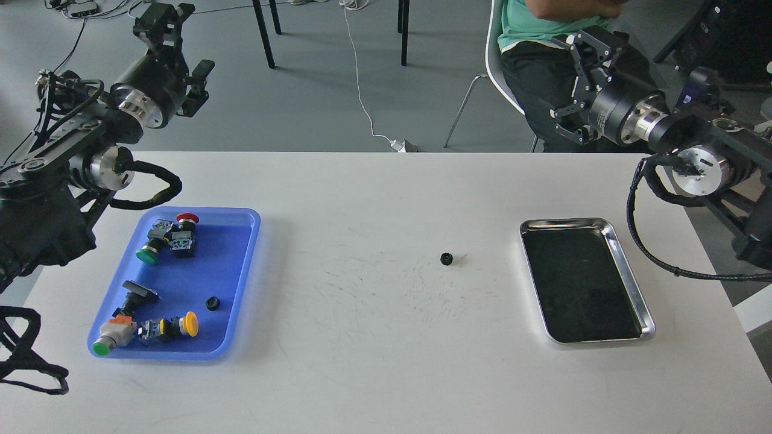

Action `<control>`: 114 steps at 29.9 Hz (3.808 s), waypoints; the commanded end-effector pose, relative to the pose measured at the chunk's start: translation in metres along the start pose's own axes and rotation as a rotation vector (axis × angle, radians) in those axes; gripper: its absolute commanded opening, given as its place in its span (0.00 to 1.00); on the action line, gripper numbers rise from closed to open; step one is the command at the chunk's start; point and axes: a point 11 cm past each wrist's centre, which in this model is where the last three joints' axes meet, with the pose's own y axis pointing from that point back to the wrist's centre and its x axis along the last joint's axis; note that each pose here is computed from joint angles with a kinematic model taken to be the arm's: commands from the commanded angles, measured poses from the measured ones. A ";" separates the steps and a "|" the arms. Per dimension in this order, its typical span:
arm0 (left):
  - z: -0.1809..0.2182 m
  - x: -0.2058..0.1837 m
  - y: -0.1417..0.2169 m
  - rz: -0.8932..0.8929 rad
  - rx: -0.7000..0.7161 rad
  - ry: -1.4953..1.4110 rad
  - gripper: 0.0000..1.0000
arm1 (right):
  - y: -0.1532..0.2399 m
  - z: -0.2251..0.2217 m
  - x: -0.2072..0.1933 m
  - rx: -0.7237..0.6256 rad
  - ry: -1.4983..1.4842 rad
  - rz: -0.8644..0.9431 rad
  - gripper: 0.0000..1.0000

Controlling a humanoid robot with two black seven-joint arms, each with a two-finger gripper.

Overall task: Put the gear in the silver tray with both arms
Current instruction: 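Withdraw the left arm and raise the right arm toward mid-table, then lower the right gripper onto the black part and grasp it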

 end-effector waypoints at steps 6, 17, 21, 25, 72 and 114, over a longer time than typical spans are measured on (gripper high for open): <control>-0.011 0.031 0.026 -0.007 0.002 0.136 0.98 | -0.039 -0.004 -0.103 -0.258 0.762 -0.320 0.99; -0.016 0.036 0.031 0.014 -0.006 0.133 0.98 | -0.058 0.062 -0.172 -0.468 1.118 -0.528 0.97; -0.017 0.040 0.034 0.023 -0.002 0.129 0.98 | -0.052 0.073 -0.174 -0.521 1.128 -0.589 0.96; -0.016 0.043 0.035 0.030 -0.006 0.128 0.98 | -0.041 0.094 -0.174 -0.574 1.122 -0.637 0.96; -0.012 0.057 0.046 0.051 -0.044 0.114 0.98 | -0.048 0.125 -0.189 -0.665 1.186 -0.708 0.79; -0.013 0.059 0.046 0.058 -0.044 0.112 0.98 | -0.042 0.106 -0.167 -0.687 1.176 -0.712 0.02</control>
